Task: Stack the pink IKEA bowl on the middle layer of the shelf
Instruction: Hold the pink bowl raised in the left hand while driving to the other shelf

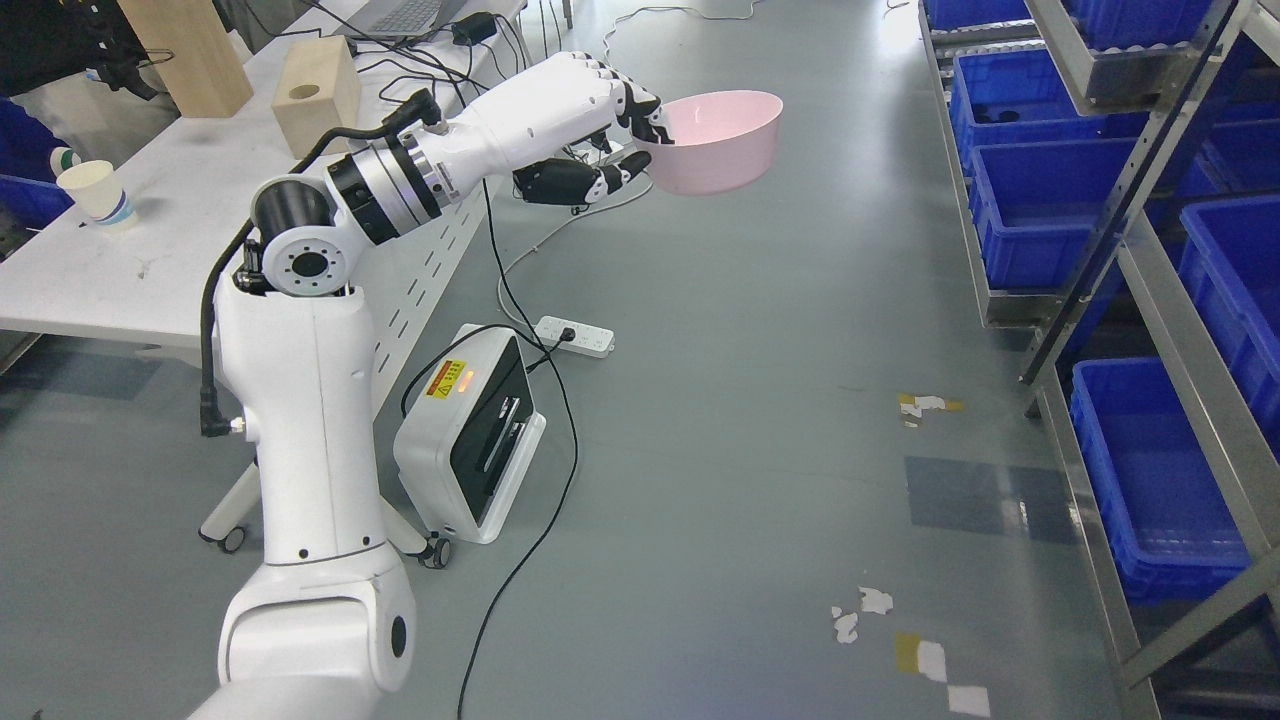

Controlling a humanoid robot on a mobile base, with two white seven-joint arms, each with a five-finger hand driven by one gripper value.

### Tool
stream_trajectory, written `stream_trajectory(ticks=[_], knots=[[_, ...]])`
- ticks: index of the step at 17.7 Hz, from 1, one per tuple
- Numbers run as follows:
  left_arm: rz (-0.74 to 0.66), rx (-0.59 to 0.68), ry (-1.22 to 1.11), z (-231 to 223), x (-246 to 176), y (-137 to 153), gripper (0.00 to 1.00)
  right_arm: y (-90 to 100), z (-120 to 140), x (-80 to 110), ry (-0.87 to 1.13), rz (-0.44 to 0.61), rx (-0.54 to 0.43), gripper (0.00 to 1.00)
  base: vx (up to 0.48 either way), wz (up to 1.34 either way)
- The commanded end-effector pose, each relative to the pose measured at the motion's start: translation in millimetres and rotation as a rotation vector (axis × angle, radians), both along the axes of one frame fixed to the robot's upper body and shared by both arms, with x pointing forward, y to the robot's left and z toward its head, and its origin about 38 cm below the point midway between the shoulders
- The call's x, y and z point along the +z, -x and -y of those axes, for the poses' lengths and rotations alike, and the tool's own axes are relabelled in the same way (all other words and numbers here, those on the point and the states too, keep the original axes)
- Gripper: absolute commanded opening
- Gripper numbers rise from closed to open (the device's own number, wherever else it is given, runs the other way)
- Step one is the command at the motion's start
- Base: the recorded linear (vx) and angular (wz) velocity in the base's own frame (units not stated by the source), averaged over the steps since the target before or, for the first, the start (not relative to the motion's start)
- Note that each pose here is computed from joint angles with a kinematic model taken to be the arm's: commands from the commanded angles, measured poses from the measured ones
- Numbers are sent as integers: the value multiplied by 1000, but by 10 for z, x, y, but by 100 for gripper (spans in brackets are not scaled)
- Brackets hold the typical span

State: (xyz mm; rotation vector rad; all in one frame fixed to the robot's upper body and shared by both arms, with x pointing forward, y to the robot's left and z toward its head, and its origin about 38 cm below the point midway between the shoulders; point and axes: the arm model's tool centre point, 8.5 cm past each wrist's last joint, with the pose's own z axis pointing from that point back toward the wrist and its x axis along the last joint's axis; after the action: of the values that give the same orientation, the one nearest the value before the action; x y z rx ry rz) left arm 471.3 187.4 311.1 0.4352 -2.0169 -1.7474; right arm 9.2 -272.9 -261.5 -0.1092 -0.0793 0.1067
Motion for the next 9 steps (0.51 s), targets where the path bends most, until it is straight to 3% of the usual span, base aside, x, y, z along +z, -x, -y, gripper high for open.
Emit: stream_trajectory(ticks=[1,9], knots=[[-2,9,-17,-52,-7,-3,0,89,110,8,16,-5,0,100,306,106],[0,10,-16,-57,-3,-1,1,89,110,8,16,-5,0,100,245,-71]])
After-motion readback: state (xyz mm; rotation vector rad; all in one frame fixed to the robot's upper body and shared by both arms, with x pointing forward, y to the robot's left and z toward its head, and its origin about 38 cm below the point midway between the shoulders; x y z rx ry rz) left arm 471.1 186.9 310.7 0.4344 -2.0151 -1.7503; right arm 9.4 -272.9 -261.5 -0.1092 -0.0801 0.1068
